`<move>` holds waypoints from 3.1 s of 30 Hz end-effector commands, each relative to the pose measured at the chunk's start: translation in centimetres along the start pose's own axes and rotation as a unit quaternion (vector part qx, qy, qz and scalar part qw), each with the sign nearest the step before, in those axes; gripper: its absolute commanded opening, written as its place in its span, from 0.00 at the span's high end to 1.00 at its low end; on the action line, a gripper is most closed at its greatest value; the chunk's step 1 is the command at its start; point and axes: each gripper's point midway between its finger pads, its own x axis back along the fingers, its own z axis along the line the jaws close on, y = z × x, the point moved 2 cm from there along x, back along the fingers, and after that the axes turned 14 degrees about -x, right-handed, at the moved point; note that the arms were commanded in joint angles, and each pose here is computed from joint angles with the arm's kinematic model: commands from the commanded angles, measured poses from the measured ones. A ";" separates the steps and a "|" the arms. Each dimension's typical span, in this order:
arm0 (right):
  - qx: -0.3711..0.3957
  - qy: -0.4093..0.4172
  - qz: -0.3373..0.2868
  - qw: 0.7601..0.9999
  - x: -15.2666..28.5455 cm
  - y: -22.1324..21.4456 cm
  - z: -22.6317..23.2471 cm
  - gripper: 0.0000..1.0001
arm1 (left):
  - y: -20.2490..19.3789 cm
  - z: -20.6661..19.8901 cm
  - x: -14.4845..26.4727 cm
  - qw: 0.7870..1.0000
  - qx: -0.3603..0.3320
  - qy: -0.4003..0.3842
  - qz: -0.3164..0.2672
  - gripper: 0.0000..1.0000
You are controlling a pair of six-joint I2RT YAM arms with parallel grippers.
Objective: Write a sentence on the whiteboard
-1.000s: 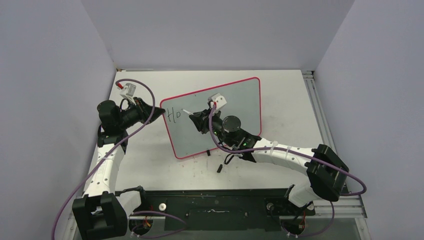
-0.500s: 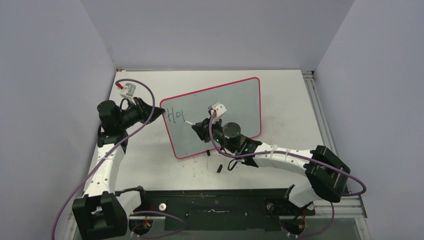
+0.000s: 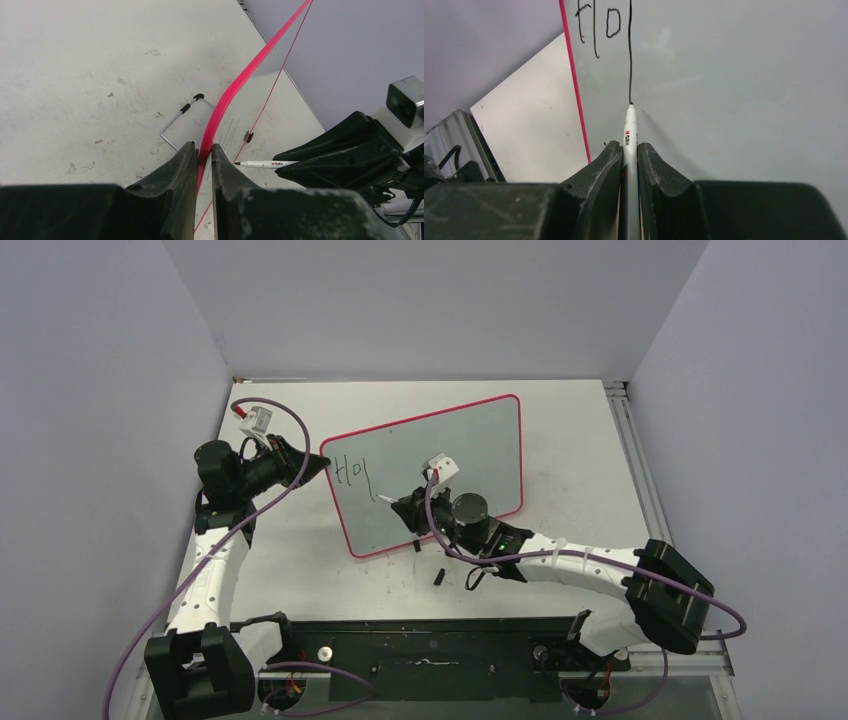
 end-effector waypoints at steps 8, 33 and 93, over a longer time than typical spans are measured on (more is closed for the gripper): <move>0.014 0.042 -0.122 0.992 -0.8 8.8 3.5 0.95 | 1.7 -0.9 0.2 0.999 -0.027 -0.012 -0.018 0.88; 0.015 0.023 -0.134 0.991 -2.8 9.2 2.3 0.95 | 1.7 -1.0 0.1 0.999 -0.026 -0.015 -0.018 0.88; 0.010 0.037 -0.124 0.992 -0.2 8.3 3.3 0.95 | 1.7 -0.9 0.1 0.999 -0.025 -0.013 -0.018 0.88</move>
